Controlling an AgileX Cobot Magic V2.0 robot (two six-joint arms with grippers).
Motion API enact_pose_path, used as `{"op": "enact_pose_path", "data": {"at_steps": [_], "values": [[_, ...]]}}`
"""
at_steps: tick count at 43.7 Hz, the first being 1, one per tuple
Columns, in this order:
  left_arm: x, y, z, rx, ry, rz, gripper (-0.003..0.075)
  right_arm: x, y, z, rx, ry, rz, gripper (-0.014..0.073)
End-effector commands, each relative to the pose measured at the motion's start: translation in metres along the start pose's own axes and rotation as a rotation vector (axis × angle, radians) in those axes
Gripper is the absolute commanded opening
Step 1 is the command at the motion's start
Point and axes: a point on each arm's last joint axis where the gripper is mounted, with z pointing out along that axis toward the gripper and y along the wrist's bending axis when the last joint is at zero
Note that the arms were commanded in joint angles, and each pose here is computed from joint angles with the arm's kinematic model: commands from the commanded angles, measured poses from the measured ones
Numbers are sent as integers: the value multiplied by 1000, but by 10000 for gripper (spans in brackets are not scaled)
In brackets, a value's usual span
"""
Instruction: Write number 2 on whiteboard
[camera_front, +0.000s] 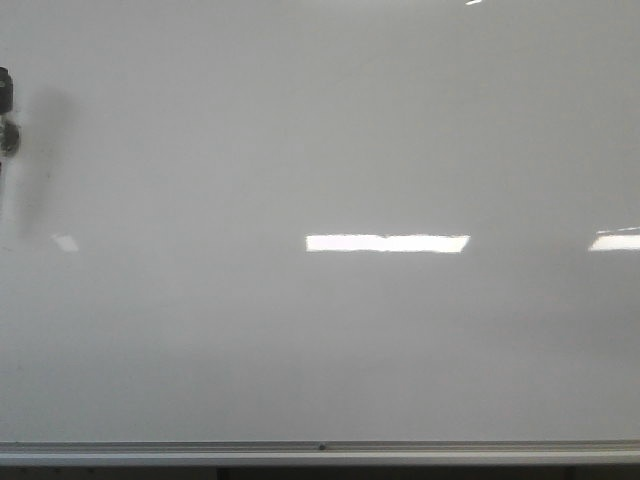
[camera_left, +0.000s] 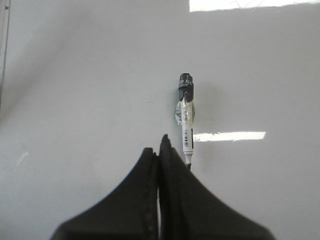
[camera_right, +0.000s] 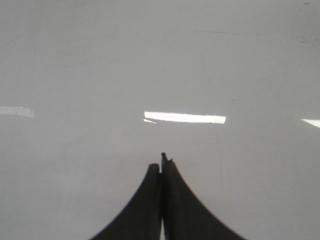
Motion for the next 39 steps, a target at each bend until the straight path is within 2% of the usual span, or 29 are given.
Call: {"op": "enact_pose_path", "data": {"at_steps": [1, 34, 39], "values": [[-5, 0, -1, -5, -85, -13, -20, -14, 0, -3, 5, -122, -3, -68], [-6, 0, -1, -5, -91, -13, -20, -15, 0, -3, 5, -130, -3, -68], [-8, 0, -1, -6, -109, -13, -20, -19, 0, -3, 5, -169, -3, -68]]}}
